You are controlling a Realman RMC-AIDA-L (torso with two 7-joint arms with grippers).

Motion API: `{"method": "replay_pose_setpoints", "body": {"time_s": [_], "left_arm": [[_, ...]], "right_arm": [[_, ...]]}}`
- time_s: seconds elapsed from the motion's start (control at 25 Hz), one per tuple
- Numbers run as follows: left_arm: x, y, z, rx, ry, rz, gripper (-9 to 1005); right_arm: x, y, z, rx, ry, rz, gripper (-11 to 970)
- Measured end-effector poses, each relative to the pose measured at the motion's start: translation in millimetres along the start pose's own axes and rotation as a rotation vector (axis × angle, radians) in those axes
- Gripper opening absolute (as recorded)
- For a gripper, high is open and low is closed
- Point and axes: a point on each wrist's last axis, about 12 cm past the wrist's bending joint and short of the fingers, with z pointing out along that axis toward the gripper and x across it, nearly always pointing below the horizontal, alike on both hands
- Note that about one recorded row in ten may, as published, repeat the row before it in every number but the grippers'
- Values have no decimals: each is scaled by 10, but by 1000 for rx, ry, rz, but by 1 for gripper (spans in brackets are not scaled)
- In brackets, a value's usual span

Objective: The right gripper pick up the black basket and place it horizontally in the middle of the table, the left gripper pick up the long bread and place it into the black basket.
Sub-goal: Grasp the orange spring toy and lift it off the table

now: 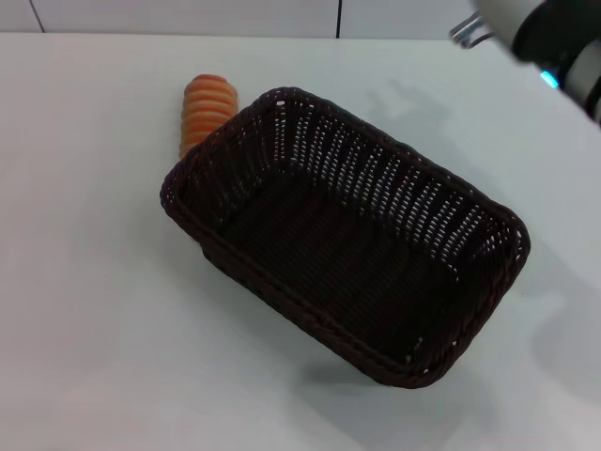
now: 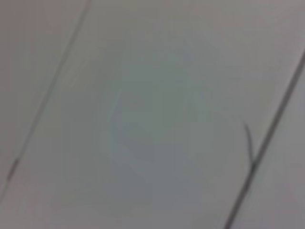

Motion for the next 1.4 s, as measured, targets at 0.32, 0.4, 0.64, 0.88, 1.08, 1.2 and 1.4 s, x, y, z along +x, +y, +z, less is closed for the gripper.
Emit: {"method": "replay_pose_setpoints", "body": {"time_s": [0.32, 0.4, 0.64, 0.88, 1.08, 1.2, 1.4], "left_arm": [[64, -117, 225, 52, 5, 26, 858], [83, -158, 290, 71, 10, 32, 858], [231, -281, 507, 115, 44, 39, 858], [203, -386, 610, 149, 32, 47, 858], [116, -568, 725, 210, 8, 92, 858], [95, -575, 747, 215, 6, 112, 858], [50, -524, 760, 200, -7, 135, 858]], "right_arm": [[200, 200, -152, -33, 33, -36, 330], [228, 218, -230, -28, 44, -51, 329], [296, 270, -500, -2, 94, -68, 330], [292, 315, -672, 12, 119, -65, 329], [335, 446, -825, 3, 177, -77, 330], [314, 535, -829, -20, 181, -62, 330], [251, 577, -814, -41, 140, -10, 331]]}}
